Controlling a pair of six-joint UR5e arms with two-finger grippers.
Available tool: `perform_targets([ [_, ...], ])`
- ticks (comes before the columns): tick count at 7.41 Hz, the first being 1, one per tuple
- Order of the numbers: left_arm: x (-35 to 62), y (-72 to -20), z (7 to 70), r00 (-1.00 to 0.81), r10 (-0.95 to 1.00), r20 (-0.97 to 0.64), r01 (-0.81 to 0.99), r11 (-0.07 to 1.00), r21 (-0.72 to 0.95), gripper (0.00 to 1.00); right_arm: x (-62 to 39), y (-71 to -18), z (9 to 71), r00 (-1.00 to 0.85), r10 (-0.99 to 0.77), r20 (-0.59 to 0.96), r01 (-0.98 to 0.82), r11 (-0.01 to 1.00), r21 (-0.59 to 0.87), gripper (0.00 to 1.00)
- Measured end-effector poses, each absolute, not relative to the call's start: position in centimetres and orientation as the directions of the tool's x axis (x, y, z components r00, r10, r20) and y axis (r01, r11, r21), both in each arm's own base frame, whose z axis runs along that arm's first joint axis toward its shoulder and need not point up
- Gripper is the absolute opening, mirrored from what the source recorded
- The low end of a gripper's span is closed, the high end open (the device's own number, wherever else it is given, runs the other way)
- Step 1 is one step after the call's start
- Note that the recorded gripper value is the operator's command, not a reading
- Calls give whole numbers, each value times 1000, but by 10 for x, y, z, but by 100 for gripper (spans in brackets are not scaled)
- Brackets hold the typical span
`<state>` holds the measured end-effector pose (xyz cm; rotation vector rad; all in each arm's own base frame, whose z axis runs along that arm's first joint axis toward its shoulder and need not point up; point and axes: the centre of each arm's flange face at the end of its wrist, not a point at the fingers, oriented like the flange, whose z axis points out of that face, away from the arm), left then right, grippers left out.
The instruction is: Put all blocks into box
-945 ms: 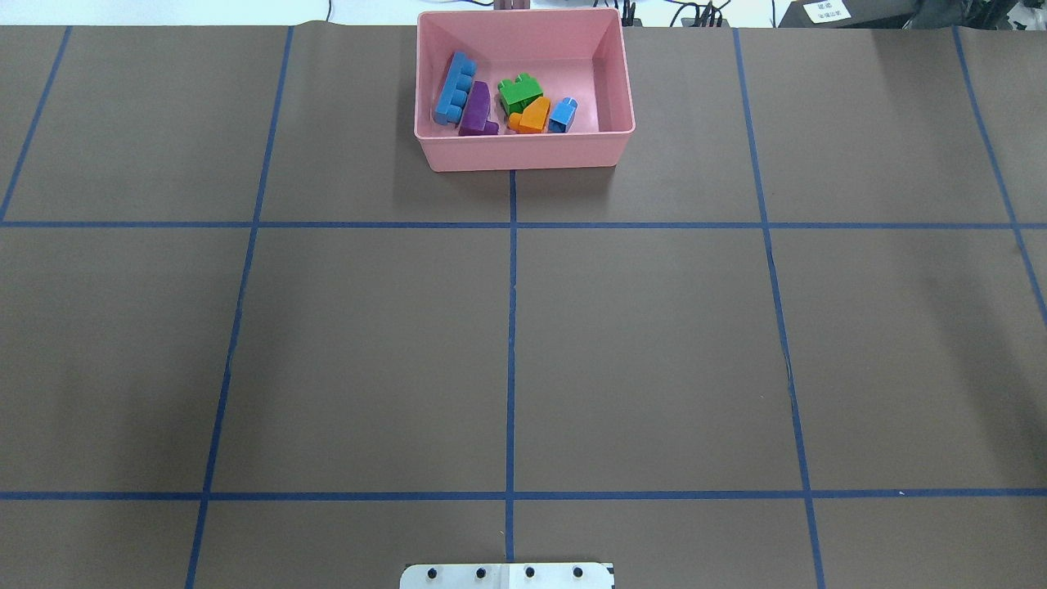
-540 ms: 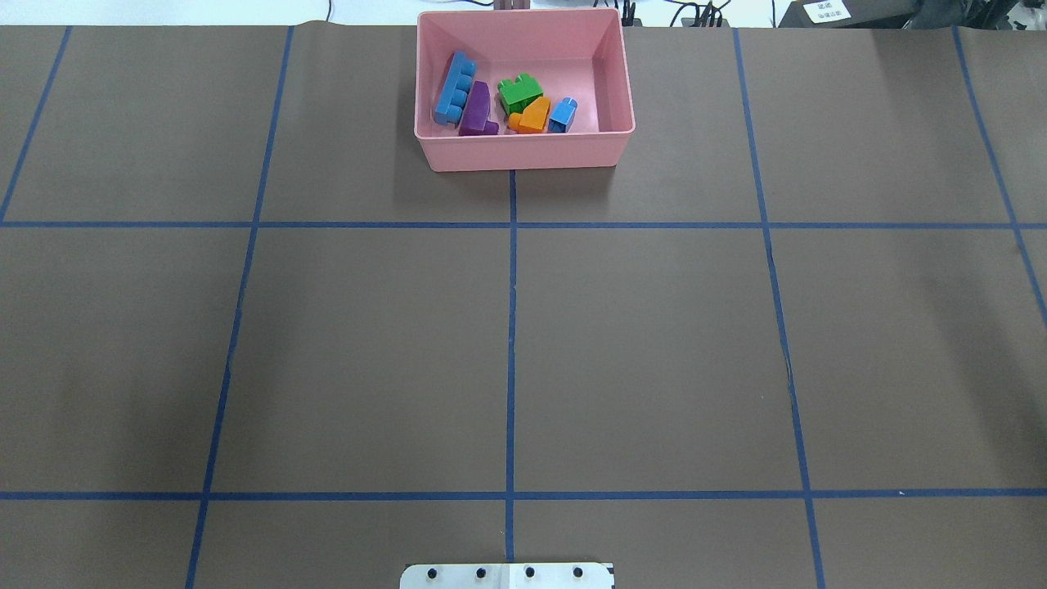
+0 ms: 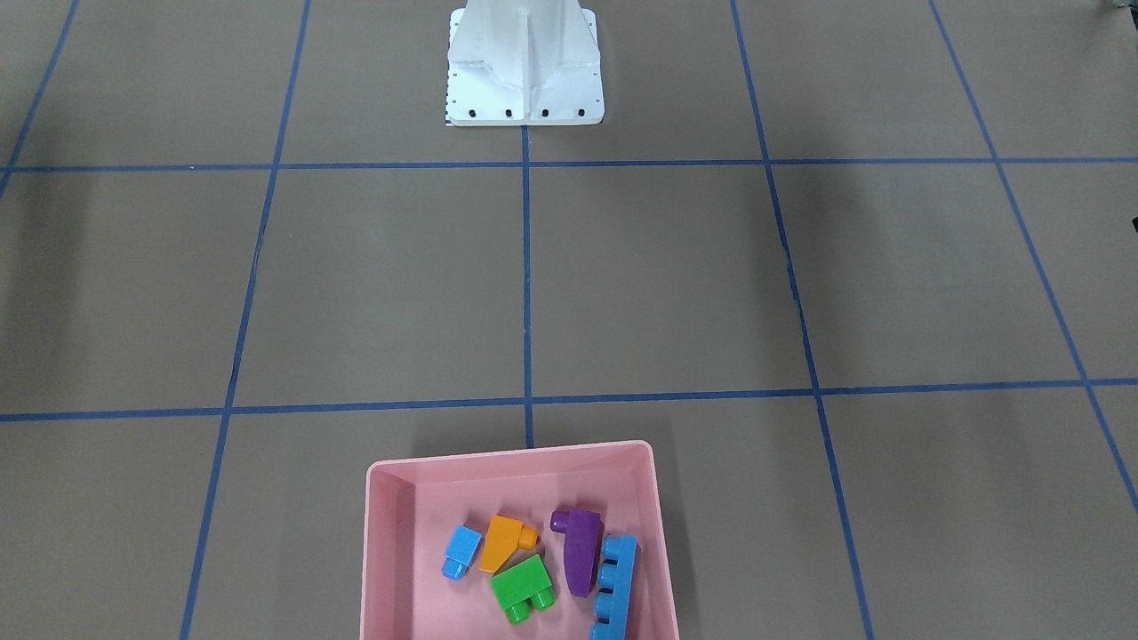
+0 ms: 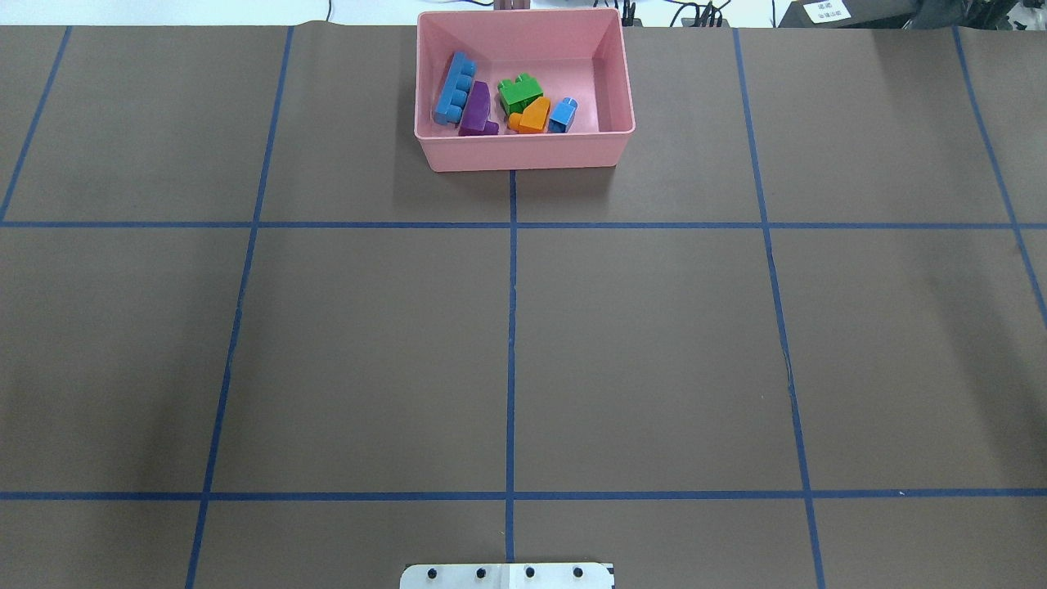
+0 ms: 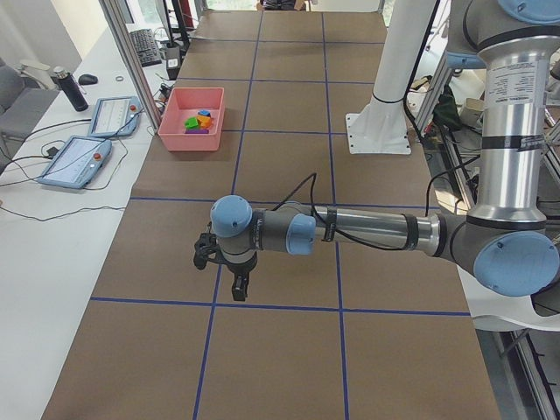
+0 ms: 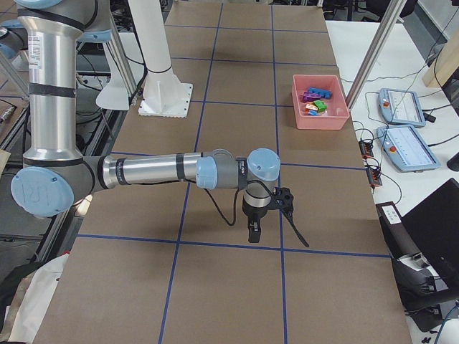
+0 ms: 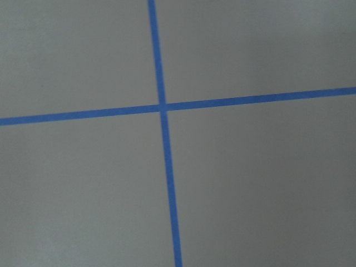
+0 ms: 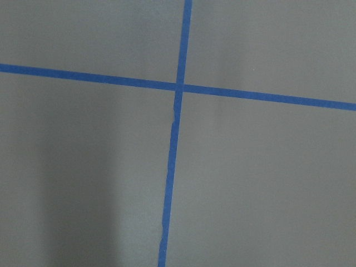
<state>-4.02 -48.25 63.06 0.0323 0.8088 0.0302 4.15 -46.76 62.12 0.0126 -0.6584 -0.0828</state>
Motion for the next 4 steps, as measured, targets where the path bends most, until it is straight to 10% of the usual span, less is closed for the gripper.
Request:
perform_targets([
  [4,-43,-493,623,687,12,-726,15,999,31,100,41,-469,633,785,-82,613,73,997,39,100],
])
